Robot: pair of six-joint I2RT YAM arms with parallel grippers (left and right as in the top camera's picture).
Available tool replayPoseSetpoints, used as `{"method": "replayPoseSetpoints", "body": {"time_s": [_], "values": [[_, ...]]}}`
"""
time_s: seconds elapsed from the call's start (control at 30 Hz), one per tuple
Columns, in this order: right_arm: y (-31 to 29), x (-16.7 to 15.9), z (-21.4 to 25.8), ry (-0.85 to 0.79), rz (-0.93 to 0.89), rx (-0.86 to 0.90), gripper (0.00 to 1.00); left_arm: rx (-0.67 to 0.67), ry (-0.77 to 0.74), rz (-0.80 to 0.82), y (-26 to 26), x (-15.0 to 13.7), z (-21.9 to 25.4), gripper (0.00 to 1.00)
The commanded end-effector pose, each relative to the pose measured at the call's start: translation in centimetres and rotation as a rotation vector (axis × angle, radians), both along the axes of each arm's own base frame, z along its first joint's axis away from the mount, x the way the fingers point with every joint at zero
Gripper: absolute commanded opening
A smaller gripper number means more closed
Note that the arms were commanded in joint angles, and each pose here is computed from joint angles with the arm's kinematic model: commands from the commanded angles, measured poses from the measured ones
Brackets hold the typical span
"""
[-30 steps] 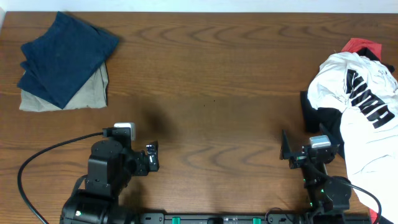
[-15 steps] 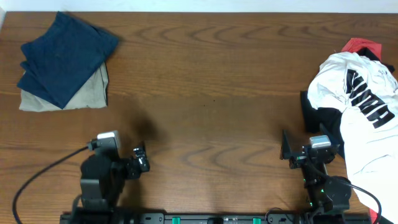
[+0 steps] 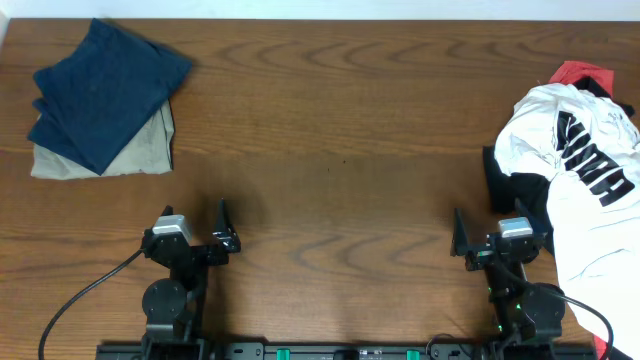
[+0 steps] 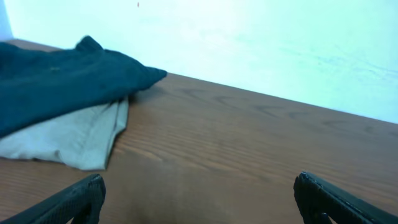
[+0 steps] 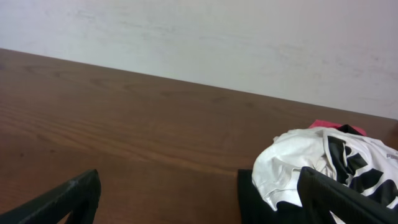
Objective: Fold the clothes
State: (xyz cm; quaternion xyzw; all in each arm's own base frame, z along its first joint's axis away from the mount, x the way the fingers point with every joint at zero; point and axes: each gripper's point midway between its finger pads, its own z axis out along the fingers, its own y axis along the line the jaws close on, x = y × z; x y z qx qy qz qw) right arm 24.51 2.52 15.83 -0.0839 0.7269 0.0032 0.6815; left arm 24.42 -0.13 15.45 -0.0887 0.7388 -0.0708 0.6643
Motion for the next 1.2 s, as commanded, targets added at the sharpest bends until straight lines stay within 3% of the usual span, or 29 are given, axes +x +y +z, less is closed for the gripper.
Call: {"method": "replayPoseSetpoints", "body": {"time_s": [0.0,1.17], "values": [[0.12,-0.04,-0.05,-0.002,0.005,-0.011,0.99,0.061,0.048,0.020,0.51,-0.06,-1.78,0.98],[0.12,-0.04,-0.05,-0.002,0.005,-0.011,0.99,0.059,0.050,-0.003,0.11,-0.05,-1.84,0.98]]}}
